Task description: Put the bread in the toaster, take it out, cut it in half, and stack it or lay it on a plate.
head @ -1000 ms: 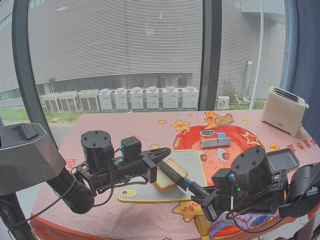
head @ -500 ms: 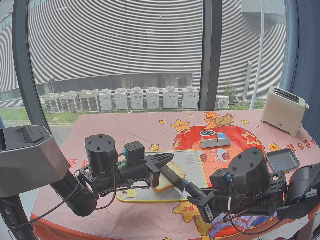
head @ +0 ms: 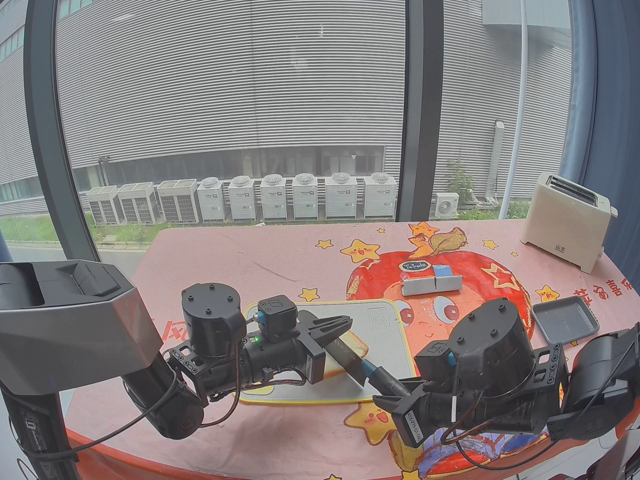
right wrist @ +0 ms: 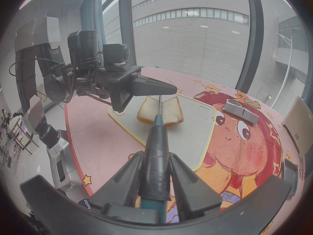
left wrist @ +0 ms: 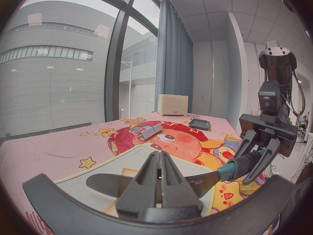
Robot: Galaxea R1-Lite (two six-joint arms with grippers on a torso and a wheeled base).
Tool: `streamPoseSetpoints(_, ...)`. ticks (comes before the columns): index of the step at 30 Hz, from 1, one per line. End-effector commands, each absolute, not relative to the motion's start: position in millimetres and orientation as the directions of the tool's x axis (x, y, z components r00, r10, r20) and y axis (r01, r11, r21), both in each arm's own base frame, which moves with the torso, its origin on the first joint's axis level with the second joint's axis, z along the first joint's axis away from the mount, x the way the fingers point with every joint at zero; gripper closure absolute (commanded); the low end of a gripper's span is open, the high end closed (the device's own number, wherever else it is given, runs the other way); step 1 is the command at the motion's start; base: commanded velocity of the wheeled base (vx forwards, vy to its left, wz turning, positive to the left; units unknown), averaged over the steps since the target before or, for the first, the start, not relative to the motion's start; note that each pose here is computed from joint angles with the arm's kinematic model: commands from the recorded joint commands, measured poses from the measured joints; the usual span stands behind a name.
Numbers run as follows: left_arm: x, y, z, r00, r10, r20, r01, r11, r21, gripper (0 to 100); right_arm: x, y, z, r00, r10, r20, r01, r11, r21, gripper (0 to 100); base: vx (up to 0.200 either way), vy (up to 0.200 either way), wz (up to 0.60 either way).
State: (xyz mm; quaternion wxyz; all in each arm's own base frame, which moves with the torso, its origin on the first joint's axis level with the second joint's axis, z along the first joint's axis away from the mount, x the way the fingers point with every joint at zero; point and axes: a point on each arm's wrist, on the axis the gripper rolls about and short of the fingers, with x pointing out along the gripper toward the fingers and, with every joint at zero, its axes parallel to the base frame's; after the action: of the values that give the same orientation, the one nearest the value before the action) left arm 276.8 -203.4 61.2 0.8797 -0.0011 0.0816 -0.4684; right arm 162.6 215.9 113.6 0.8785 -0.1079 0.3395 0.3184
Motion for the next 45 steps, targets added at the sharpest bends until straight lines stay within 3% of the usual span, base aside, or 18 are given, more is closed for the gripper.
streamPoseSetpoints(1,277.2,-203.9,54.6,0.544,-0.823,-0.165,0.823,0.561,-0.088,100,162.9,216.0,112.2,0.564,0.481,-0.671,-0.632,0.775,0.024,100,0.0,0.0,0.0)
streamPoseSetpoints(45,277.0,-203.7,40.5,0.538,-0.818,-0.204,0.819,0.565,-0.103,100,163.3,216.5,111.7,0.566,0.481,-0.669,-0.63,0.776,0.025,100,0.0,0.0,0.0)
